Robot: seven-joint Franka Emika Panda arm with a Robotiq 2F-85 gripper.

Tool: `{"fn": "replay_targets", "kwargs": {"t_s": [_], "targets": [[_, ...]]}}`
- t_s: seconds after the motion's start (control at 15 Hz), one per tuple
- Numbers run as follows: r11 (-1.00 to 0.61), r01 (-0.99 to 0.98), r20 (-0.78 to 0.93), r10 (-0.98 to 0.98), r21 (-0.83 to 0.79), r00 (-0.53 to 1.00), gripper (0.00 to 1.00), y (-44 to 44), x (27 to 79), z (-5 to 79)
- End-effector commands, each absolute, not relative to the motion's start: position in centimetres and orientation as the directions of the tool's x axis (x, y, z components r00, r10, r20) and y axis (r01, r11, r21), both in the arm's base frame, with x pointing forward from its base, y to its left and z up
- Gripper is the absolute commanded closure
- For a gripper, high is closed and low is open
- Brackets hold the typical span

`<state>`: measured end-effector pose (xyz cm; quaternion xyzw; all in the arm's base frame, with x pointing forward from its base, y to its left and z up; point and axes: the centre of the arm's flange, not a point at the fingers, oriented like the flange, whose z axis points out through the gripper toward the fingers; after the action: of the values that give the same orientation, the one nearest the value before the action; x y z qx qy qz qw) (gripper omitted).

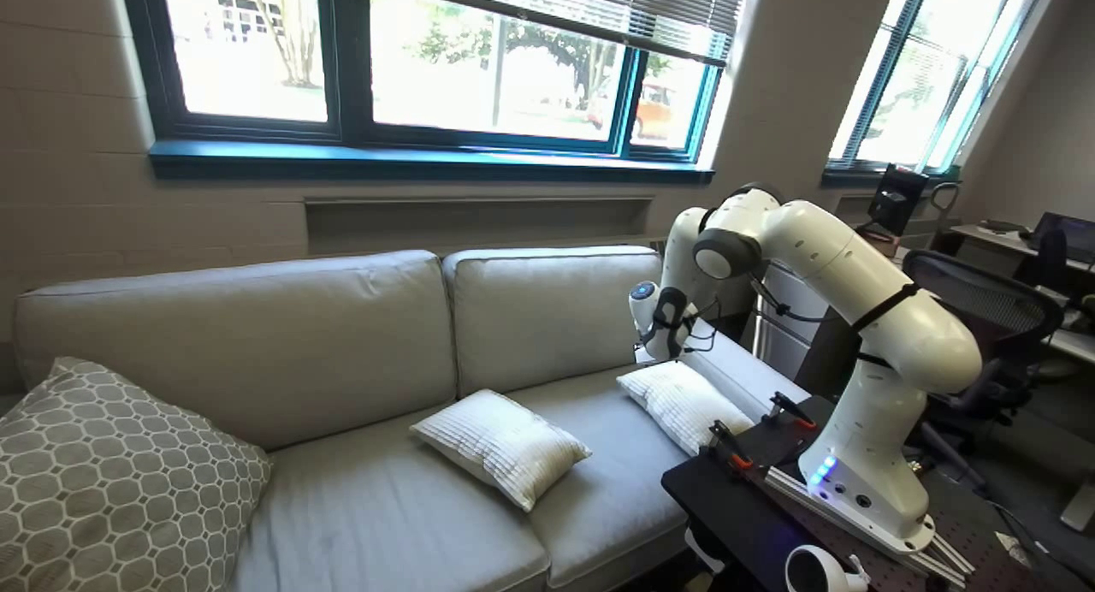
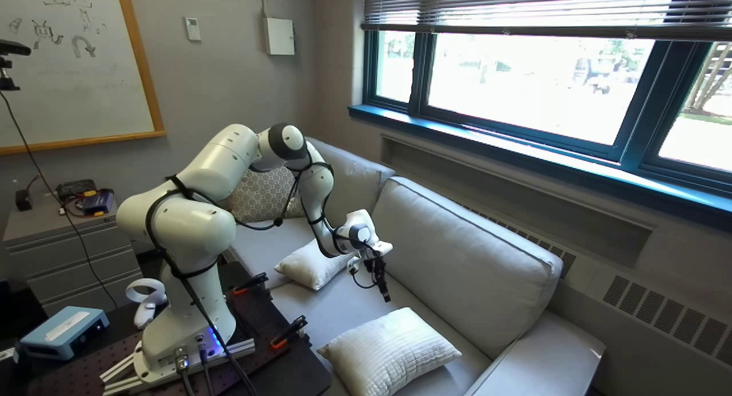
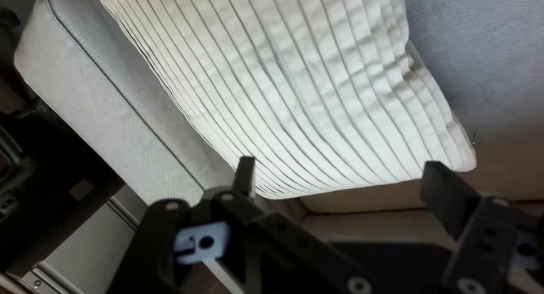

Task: Pick up the pillow and lean it against the handle of the couch, pick up the second pillow and lean it against the first pillow

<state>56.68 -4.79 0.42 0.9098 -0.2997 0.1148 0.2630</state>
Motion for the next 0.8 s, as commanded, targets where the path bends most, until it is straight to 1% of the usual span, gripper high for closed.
{"fn": "replay_targets", "kwargs": {"t_s": [0.0, 0.13, 0.4, 0.73], "targets": [[-0.716, -0.568, 0.35, -0.452, 0.407, 0.821, 0.0, -5.2, 56.7, -0.4], [-0.719, -0.545, 0.336, -0.433, 0.432, 0.837, 0.0, -6.1, 56.6, -1.7], [-0.725, -0.494, 0.253, -0.425, 0.48, 0.869, 0.0, -8.7, 55.8, -4.3], [-0.763, -0.434, 0.151, -0.415, 0.479, 0.897, 0.0, -10.2, 55.3, -5.6]]}}
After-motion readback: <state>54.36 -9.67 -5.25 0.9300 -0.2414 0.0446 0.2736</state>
